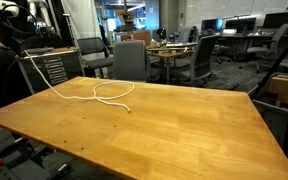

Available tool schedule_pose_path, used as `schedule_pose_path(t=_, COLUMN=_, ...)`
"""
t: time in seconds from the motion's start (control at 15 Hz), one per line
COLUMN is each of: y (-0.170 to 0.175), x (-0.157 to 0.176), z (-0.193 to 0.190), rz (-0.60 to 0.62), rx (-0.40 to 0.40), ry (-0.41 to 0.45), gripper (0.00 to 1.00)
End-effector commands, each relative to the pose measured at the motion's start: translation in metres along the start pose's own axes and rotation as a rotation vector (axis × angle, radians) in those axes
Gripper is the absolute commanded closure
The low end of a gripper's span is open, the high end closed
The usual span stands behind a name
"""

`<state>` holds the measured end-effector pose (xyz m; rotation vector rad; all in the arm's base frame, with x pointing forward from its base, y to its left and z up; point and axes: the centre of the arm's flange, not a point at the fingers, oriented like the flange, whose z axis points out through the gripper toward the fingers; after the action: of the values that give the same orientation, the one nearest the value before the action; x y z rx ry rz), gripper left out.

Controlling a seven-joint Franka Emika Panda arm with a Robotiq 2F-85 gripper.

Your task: Make a knot with the cord

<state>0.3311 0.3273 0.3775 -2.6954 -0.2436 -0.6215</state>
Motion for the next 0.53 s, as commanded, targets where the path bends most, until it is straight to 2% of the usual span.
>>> schedule_pose_path(t=0.0, y=0.001, x=-0.001, z=0.003, rz=-0.007, rx=0.0, ry=-0.004, gripper=0.74)
schedule_pose_path(t=0.07, y=0.004, x=0.0, z=0.004, rz=-0.008, rx=-0.002, ry=-0.003, gripper=0.48)
schedule_pose_path(t=0.13, y=0.019, x=0.001, z=0.004, rz=-0.053, rx=-0.043, ry=-0.016, gripper=0.47)
schedule_pose_path(t=0.2, y=0.039, x=0.0, z=0.003, rz=-0.131, rx=-0.104, ry=-0.006, gripper=0.41)
schedule_pose_path(t=0.47, y=0.13, x=0.014, z=-0.003, rz=-0.284, rx=-0.264, ry=-0.087, gripper=0.1)
